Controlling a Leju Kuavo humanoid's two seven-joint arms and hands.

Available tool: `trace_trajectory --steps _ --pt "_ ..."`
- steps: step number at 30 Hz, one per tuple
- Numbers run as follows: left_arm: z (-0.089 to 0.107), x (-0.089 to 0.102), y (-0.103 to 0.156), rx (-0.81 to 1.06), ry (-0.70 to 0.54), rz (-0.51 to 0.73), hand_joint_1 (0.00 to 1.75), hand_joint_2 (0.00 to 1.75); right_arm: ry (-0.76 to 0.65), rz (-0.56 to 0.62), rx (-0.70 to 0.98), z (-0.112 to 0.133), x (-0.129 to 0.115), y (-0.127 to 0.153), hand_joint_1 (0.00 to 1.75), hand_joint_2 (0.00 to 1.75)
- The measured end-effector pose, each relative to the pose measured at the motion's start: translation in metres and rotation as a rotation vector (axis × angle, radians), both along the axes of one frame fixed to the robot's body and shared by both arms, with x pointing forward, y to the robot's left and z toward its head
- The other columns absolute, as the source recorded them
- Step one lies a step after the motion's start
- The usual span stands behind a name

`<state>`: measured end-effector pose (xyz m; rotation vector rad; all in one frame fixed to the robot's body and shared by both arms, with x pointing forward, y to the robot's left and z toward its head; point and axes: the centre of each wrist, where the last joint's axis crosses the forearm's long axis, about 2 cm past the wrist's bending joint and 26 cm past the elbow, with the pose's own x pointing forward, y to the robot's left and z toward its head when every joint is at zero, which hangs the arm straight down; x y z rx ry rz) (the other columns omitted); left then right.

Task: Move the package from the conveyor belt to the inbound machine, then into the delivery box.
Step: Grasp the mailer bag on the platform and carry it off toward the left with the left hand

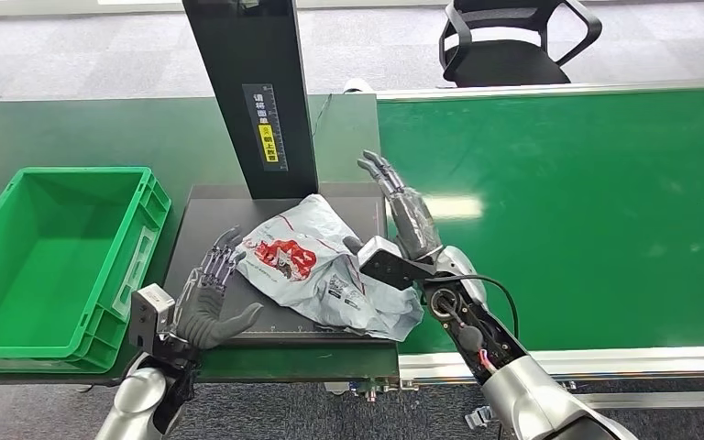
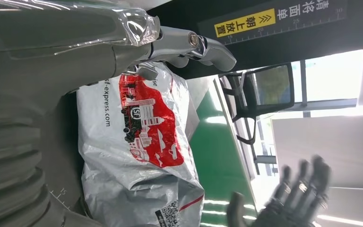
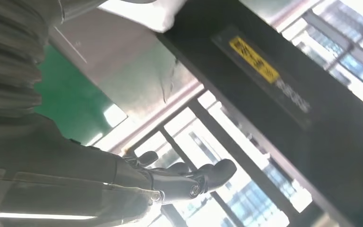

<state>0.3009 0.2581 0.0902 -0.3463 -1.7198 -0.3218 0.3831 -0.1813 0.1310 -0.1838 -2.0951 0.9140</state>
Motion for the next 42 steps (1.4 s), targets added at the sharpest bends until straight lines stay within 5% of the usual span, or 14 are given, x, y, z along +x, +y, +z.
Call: trace_trajectory --steps 11,26,35,42 --pt "0.001 0.007 0.003 0.016 0.003 -0.001 0.00 1.75 -0.014 -0.212 0.091 0.004 -0.007 -0.052 0.00 1.75" --pt "-0.007 -0.009 0.019 0.062 0.011 0.037 0.00 1.75 -0.025 -0.444 0.143 -0.005 -0.041 -0.128 0.00 1.75" --pt "0.008 0.008 0.012 0.688 -0.152 0.203 0.00 1.75 -0.037 -0.457 0.089 -0.009 -0.051 -0.132 0.00 1.75" --pt "0.016 0.023 0.001 0.780 -0.197 0.168 0.00 1.75 -0.037 -0.446 0.096 -0.005 -0.047 -0.127 0.00 1.75"
